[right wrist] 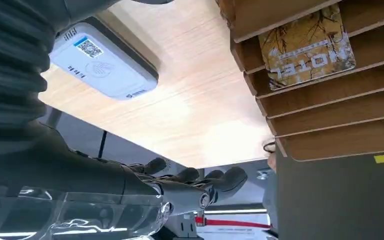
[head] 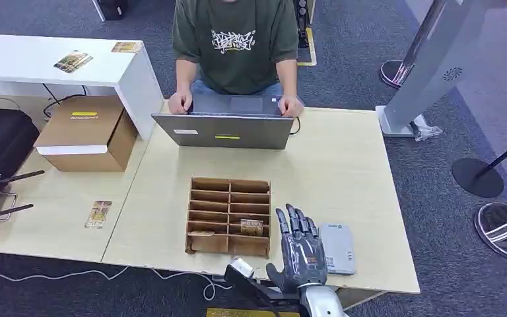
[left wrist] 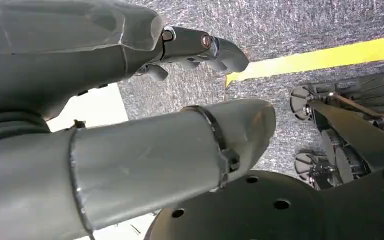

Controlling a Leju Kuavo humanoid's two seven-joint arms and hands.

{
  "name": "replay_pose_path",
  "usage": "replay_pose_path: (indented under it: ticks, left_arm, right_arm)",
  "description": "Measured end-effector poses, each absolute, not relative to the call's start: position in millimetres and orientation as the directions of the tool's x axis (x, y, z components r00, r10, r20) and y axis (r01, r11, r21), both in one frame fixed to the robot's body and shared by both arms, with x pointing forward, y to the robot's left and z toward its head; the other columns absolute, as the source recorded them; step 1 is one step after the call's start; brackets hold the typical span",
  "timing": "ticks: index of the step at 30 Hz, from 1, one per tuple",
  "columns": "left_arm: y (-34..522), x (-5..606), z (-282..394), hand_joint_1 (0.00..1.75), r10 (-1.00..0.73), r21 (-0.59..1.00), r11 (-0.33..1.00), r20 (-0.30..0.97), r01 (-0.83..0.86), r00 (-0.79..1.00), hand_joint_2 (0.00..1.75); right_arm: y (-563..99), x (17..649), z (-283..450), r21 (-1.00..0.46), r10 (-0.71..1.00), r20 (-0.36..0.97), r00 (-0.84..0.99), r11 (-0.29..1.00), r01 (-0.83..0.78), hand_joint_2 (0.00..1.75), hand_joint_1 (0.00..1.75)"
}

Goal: Pass the card to the sensor for recognition and then transmit it.

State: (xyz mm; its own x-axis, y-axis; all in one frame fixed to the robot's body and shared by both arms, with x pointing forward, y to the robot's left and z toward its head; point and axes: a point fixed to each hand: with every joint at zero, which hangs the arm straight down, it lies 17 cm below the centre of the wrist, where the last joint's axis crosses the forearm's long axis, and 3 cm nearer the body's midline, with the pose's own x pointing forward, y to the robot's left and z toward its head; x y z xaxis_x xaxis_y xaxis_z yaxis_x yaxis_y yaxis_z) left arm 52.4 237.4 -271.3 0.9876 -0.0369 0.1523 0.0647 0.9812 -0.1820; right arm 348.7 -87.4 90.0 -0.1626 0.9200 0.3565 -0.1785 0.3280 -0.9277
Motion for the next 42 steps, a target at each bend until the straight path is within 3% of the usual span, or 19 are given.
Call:
replay_pose_path:
  ticks: [19,26,42]
  left_arm:
    - [238,53,-271,0.0,-0.029,-0.181,0.982,0.153,0.057,0.988,0.0]
    - [238,55,-271,0.0,-0.029,-0.179,0.982,0.155,0.057,0.988,0.0]
    - [228,57,-270,0.0,0.054,-0.205,0.979,0.158,-0.02,0.986,0.0]
  right_arm:
    - [-84,348,90,-0.923,0.914,0.367,-0.171,0.334,-0.191,1.75,0.0]
    - [-49,352,73,-0.885,0.85,0.447,-0.28,0.375,-0.275,1.75,0.0]
    - [-6,362,48,-0.875,0.818,0.447,-0.363,0.316,-0.366,1.75,0.0]
